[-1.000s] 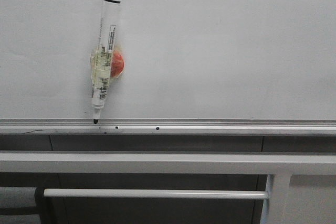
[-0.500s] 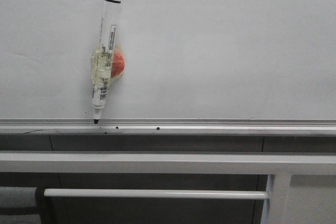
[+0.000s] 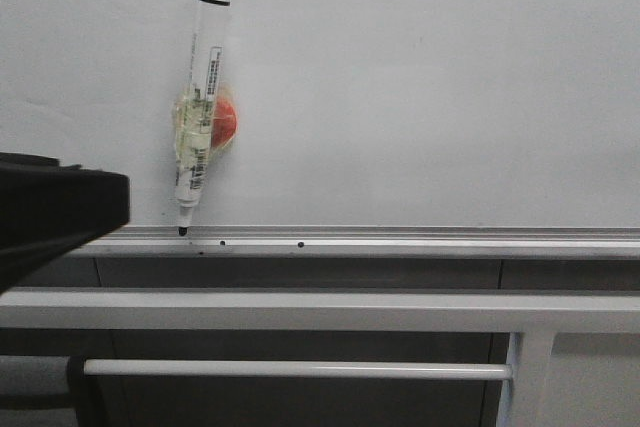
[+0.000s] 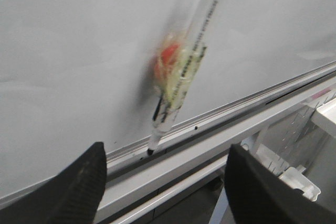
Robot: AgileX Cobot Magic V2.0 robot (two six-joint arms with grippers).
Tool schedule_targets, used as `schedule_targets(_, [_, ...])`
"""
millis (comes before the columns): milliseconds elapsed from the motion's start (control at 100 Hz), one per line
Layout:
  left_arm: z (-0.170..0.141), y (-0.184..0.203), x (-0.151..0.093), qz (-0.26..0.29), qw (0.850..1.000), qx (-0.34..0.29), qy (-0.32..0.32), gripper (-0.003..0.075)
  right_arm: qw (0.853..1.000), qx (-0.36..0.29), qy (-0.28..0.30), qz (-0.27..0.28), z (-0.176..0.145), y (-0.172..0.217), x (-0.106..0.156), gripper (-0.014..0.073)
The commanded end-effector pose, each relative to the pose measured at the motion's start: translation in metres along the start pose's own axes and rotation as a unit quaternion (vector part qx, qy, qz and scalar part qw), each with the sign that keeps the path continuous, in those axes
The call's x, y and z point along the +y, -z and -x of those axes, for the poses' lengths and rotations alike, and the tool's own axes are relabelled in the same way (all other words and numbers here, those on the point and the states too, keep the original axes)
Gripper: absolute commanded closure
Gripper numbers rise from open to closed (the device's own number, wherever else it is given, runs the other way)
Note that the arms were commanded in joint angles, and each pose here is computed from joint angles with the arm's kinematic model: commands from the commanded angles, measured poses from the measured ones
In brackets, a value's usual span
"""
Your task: Write number 1 on whiteboard
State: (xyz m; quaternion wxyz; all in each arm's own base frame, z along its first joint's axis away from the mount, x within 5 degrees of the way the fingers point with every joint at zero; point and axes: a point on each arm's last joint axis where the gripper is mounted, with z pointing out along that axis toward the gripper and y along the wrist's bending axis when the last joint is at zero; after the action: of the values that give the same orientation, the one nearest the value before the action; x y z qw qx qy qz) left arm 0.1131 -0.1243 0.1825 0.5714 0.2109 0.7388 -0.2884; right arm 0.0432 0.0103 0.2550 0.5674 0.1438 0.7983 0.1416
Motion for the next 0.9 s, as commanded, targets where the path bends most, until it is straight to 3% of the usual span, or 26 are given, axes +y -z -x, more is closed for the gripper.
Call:
schedule_targets(0, [0.008,-0.011,-0.008,-0.005,0.997,-0.072,0.007,0.0281,0.999,-0.038,0.021,0.021,0.015,0.003,0.008,0.0658])
schedule_targets(250, [-0.01,-0.026,-0.016,-0.004,0.994,-0.109,-0.022,0.0282,0.997,-0.033,0.041,0.051,0.014,0.004,0.014,0.0658])
schedule_targets(390, [-0.016,-0.035,-0.015,0.013,0.995,-0.094,-0.022,0.0282,0.997,-0.033,0.041,0.051,0.014,0.004,0.014,0.0658])
schedule_targets(570, [-0.008,-0.043,-0.014,0.045,0.992,-0.115,-0.023,0.0282,0.997,-0.031,0.041,0.051,0.014,0.004,0.014,0.0658])
schedule_targets(810, [0.006,-0.057,-0.022,0.046,0.987,-0.147,-0.038,0.0284,0.997,-0.031,0.041,0.051,0.014,0.004,0.014,0.0658])
schedule_targets(890, [0.009,-0.06,-0.023,0.053,0.986,-0.151,-0.054,0.0318,0.997,-0.031,0.041,0.051,0.014,0.004,0.014,0.0658])
